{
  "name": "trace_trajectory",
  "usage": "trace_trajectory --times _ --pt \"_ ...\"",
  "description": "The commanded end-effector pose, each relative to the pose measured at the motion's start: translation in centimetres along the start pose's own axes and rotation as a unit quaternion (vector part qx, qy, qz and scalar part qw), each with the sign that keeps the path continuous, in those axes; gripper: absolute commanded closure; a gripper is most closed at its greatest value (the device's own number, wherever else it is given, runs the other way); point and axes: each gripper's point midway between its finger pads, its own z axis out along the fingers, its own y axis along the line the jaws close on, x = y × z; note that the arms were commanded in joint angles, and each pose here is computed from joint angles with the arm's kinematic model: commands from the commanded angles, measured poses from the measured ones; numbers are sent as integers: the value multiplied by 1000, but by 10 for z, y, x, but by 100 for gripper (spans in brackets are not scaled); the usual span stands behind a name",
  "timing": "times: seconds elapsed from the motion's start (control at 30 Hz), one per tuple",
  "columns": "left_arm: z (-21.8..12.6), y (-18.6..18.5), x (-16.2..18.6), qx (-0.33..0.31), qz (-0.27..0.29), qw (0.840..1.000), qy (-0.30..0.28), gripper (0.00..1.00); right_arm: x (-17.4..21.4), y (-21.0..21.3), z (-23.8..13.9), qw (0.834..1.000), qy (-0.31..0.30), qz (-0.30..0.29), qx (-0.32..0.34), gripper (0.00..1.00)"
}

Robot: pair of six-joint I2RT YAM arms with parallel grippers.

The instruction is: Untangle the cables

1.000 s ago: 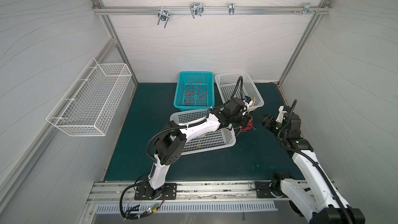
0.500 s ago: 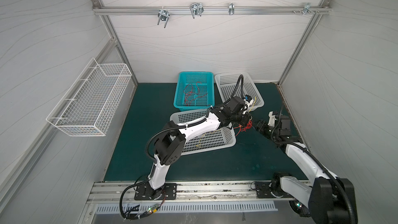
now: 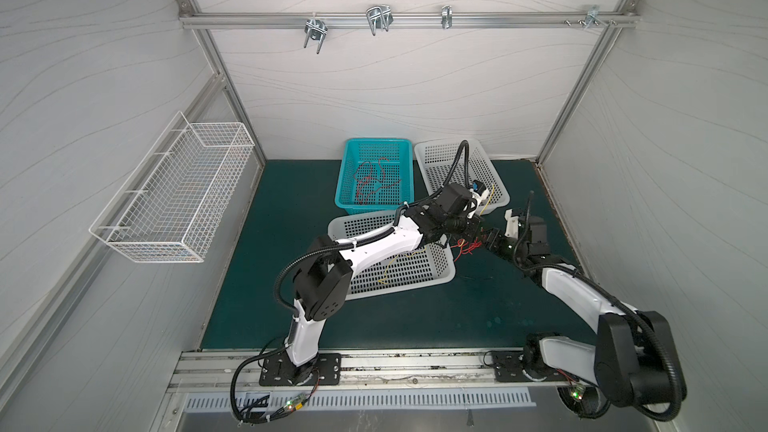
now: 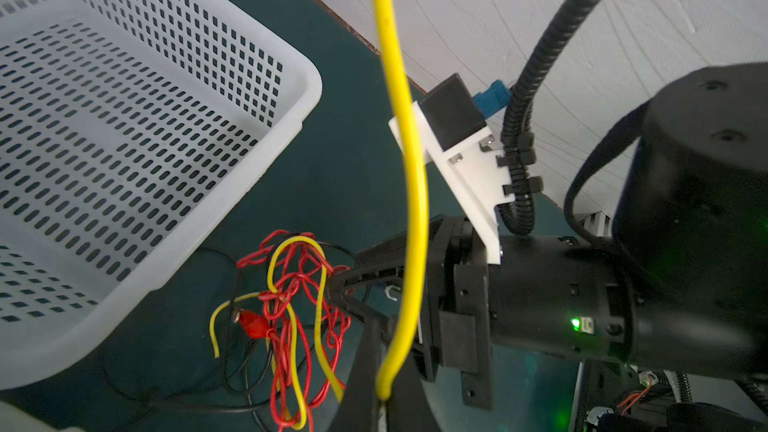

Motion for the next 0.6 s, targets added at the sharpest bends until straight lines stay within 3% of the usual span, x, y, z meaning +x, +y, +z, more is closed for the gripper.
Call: trace_trajectory --times 0.0,0.13,0.4,0.57 --pt "-31 -16 -53 4 29 997 -67 100 -8 8 1 1000 -11 -13 -12 68" --pt "-38 -18 -60 3 34 997 -75 100 -6 -3 0 1000 -10 -12 19 99" --pt "-79 -33 -92 3 59 992 -112 100 -6 -37 -10 993 -19 4 113 100" --pt "-119 -47 -114 12 77 985 -152 100 -3 -54 -13 990 -12 31 136 100"
